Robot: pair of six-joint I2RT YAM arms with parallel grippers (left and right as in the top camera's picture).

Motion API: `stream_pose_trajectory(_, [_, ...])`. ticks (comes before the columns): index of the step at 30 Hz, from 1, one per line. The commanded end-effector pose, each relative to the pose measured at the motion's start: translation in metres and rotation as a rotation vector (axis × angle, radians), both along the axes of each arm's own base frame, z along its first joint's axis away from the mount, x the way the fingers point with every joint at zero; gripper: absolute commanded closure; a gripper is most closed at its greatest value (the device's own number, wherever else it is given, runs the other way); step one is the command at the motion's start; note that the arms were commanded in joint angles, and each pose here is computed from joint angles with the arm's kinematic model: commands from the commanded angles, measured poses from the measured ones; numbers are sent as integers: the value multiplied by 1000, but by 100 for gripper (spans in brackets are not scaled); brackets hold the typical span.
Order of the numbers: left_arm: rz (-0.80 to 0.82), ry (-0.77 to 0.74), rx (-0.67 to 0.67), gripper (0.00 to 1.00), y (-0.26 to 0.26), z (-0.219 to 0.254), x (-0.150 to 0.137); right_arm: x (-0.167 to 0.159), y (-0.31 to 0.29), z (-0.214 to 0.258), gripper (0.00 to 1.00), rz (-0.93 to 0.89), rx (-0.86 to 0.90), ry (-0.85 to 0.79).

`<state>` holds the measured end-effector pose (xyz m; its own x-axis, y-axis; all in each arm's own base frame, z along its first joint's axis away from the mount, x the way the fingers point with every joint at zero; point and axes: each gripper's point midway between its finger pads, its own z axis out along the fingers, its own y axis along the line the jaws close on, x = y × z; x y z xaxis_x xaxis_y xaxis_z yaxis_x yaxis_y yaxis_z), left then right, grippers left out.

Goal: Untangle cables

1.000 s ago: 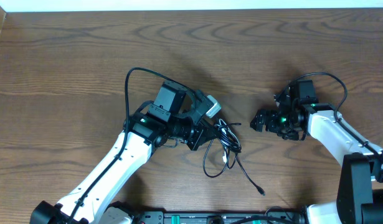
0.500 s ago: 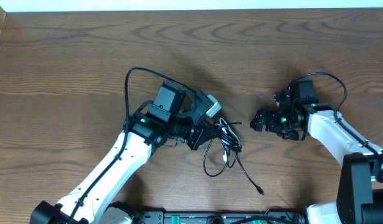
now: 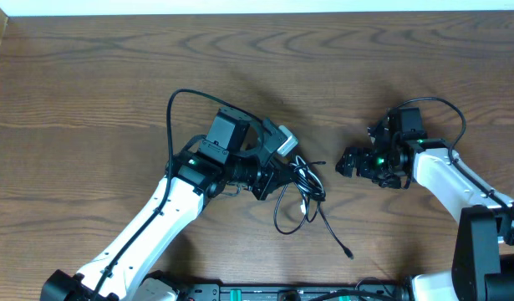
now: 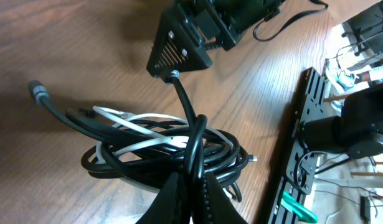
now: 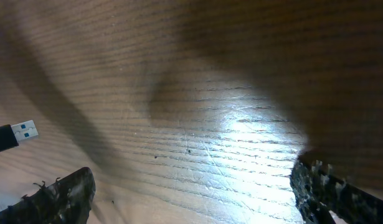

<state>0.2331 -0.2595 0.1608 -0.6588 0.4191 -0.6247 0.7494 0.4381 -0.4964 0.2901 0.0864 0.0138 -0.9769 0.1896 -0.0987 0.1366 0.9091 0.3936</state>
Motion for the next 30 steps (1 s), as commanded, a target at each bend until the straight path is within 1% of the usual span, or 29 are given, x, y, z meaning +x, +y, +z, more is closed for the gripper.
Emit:
stream_pose_trajectory(1, [-9,-16,-15,93,-2,3,2,-7,-9,-12,1,-8,-60,32])
stream_pose_trajectory(30, [5,-45,-16,93,-3,4,8,-7,-8,-12,1,-7,-60,32])
